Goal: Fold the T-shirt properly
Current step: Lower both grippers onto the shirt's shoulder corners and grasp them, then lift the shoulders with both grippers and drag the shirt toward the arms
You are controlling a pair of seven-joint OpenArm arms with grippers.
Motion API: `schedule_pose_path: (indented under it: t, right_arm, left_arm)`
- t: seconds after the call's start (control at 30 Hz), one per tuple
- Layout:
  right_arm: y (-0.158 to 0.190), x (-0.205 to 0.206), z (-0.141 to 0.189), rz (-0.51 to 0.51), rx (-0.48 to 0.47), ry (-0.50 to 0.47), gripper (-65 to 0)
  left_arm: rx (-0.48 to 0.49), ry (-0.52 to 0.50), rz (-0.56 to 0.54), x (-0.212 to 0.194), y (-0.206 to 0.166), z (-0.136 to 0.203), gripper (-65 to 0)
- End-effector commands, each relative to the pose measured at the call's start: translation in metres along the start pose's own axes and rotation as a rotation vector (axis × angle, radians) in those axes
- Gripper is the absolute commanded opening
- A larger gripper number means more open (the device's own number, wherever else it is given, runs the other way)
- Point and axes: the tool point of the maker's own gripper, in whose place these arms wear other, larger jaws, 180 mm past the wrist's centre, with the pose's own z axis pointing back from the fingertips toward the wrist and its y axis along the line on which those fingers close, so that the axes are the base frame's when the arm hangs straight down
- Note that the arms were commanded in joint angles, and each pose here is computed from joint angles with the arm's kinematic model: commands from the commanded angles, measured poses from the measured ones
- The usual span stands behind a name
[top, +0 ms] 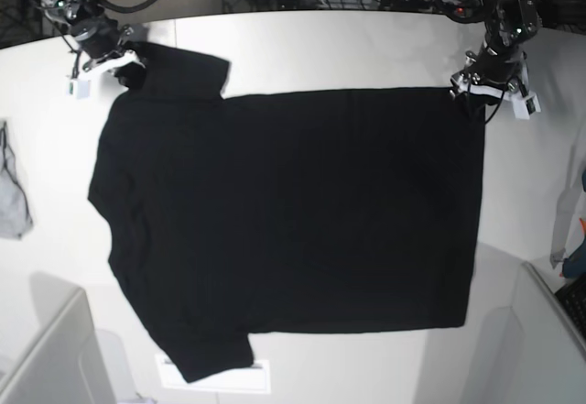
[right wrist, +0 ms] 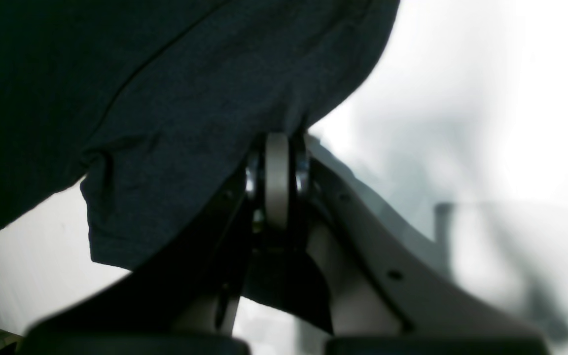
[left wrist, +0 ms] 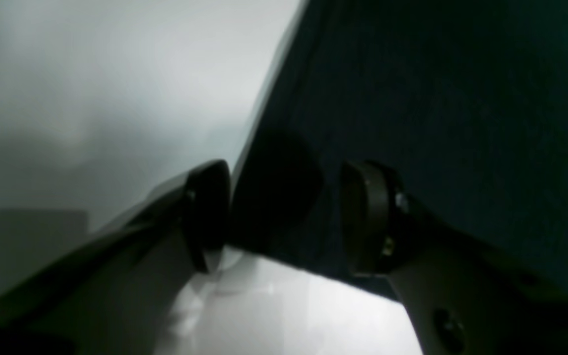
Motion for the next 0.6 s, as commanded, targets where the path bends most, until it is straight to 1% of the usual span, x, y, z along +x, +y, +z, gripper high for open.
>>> schedule_pose_path:
  t: [0.0, 0.03, 0.07, 0.17, 0.2, 0.27, 0.37, 0.47, 0.53, 0.57]
  right_arm:
    - [-0.007, -0.005, 0.003, 0.025, -0.031, 0.037, -65.0]
    - [-0.007, -0.005, 0.003, 0.025, -0.031, 0.037, -65.0]
    - [-0.007, -0.005, 0.003, 0.025, -0.031, 0.037, -65.0]
    - [-0.007, -0.004, 0.003, 0.026, -0.031, 0.034, -65.0]
    - [-0.007, -0.004, 0.003, 0.026, -0.031, 0.034, -65.0]
    - [-0.007, -0.006, 0.004, 0.025, -0.034, 0.034, -65.0]
    - [-0.005, 0.001, 0.011, 0.051, -0.04, 0.013, -65.0]
    - [-0.001, 0.008, 0.023, 0.091, -0.05, -0.01, -65.0]
    - [0.0, 0.008, 0.031, 0.11, -0.06, -0.013, -65.0]
    - [-0.001, 0.007, 0.035, 0.119, -0.065, -0.012, -65.0]
  left_arm:
    - [0.016, 0.059, 0.005, -0.014, 0.005, 0.001, -31.3]
    - [0.017, 0.06, 0.006, -0.014, 0.005, 0.001, -33.7]
    - [0.018, 0.059, 0.006, -0.014, 0.006, 0.001, -37.7]
    - [0.022, 0.053, 0.008, -0.011, 0.008, 0.001, -59.9]
    - [0.021, 0.05, 0.008, -0.01, 0.007, 0.001, -65.0]
    - [0.017, 0.044, 0.004, -0.007, 0.005, 0.002, -65.0]
    - [0.009, 0.025, -0.014, -0.001, 0.002, 0.006, -65.0]
    - [0.002, 0.003, -0.076, 0.01, 0.001, 0.021, -65.0]
    - [-0.007, -0.016, -0.102, 0.015, -0.003, 0.032, -65.0]
    - [0.004, -0.027, -0.108, 0.017, 0.001, 0.039, -65.0]
